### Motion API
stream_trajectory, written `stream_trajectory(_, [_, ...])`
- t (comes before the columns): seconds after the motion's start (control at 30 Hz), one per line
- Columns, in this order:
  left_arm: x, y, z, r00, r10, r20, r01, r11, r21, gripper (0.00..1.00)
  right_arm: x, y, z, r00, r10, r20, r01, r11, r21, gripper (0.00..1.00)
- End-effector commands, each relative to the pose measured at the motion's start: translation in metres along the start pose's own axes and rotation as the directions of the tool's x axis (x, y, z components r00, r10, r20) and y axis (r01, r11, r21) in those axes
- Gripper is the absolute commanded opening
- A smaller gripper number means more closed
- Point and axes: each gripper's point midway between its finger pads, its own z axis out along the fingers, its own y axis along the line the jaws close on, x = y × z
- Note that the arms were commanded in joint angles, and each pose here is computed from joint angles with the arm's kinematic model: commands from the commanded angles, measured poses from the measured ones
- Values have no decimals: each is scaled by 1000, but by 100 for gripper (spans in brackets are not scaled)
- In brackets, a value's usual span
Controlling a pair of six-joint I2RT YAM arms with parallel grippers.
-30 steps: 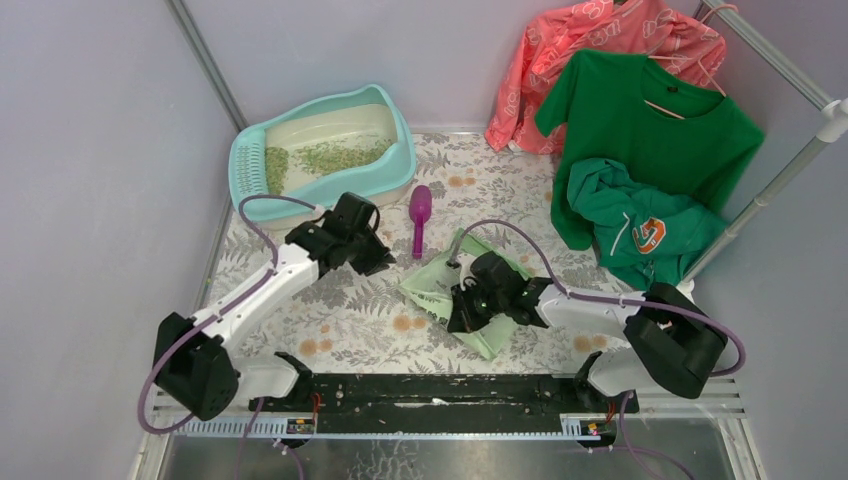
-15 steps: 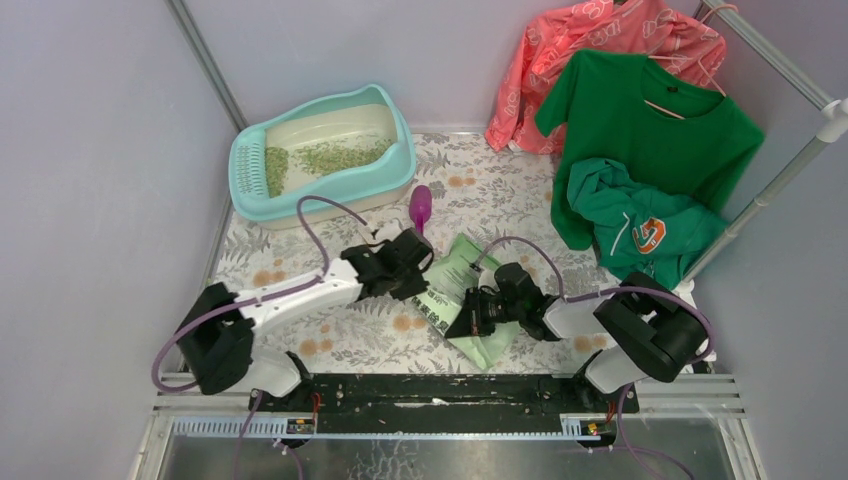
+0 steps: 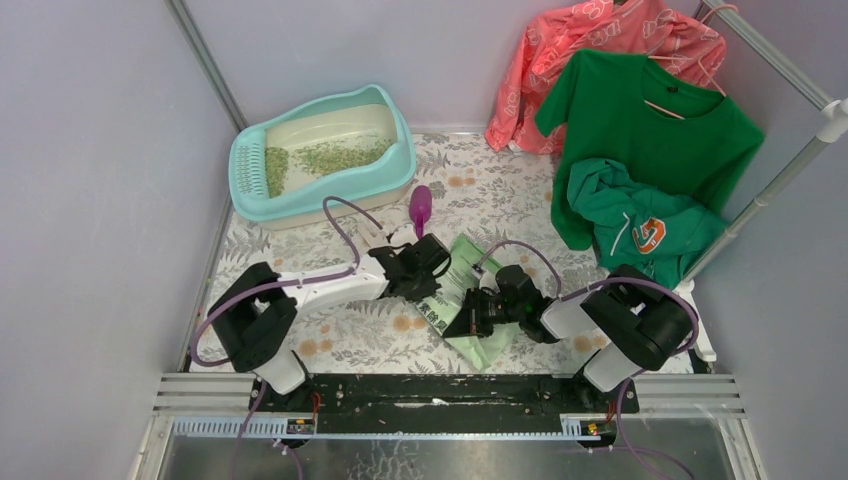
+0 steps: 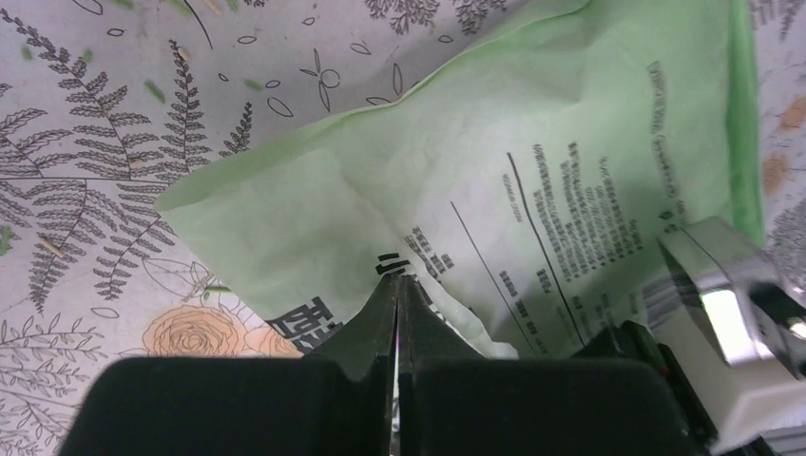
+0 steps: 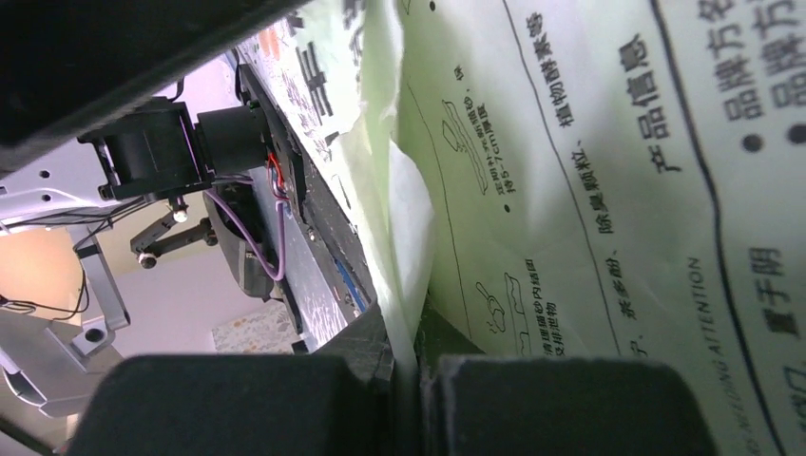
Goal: Fill the litter box with clean litter
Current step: Close the cat litter bag at the center of the board.
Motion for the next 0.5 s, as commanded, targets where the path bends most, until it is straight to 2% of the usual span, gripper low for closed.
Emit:
stream_trajectory(0.0, [4,7,18,1000,2,26,-1,999,-35,0,-6,9,0,1000,9,9,-9,1000,-23,1])
stream_trajectory(0.2, [9,11,16,1000,-9,30,10,1000,-27,0,-12,3,1,1000,5,22,-6,999,38,1])
stream_trajectory(0.33, [7,14,7,999,-19,45,19,1000,-8,0,-14,-12,-1,999,-24,27,20,992,127,1])
stream_trajectory(0.47, [0,11,-7,998,-27,63,26,999,29,0,-14,-21,-2,1000,-14,22,11,988,152,0])
